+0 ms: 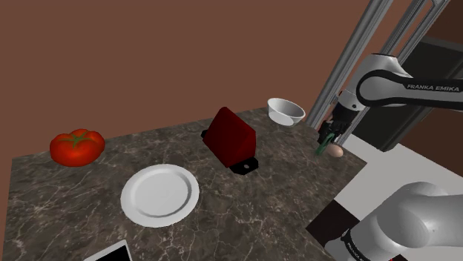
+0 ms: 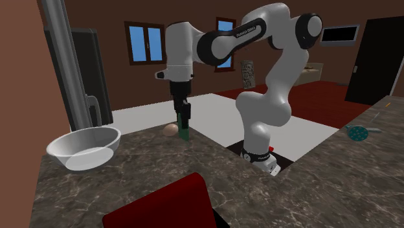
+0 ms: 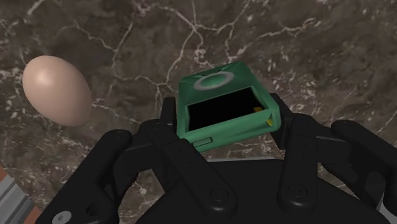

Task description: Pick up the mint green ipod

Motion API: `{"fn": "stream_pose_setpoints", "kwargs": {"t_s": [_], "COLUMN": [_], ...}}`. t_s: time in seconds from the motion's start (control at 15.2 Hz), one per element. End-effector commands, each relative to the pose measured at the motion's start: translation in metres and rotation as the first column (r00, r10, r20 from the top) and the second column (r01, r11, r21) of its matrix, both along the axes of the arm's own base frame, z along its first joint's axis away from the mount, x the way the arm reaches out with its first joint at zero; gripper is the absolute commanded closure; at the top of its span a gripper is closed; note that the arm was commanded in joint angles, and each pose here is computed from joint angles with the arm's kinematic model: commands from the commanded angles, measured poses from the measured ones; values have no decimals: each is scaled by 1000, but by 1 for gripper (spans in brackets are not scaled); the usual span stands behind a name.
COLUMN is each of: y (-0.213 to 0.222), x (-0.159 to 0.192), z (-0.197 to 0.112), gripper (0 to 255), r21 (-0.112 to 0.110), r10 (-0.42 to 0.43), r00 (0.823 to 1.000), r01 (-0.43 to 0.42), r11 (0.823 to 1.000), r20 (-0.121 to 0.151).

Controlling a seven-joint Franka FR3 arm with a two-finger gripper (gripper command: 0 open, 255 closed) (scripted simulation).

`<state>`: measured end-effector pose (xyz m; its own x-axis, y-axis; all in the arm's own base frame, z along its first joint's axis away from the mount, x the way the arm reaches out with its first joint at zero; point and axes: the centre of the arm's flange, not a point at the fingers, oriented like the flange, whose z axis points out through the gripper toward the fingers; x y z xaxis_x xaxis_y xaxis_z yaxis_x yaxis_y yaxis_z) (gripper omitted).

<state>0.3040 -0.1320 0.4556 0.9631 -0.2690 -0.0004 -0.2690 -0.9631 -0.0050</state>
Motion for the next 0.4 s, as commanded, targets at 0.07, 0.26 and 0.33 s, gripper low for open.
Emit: {"fn": "stream_pose_setpoints", "kwargs": {"t_s": [0.07,0.26,0.33], "y": [0,0,0], "x": [-1,-1,-1], "z": [16,27,27], "gripper": [255,255,255], "r21": [0,0,0], "r10": [0,0,0], "r00": [1000,1000,1000], "r01": [0,0,0], "r11": [1000,1000,1000], "r20": [0,0,0]}}
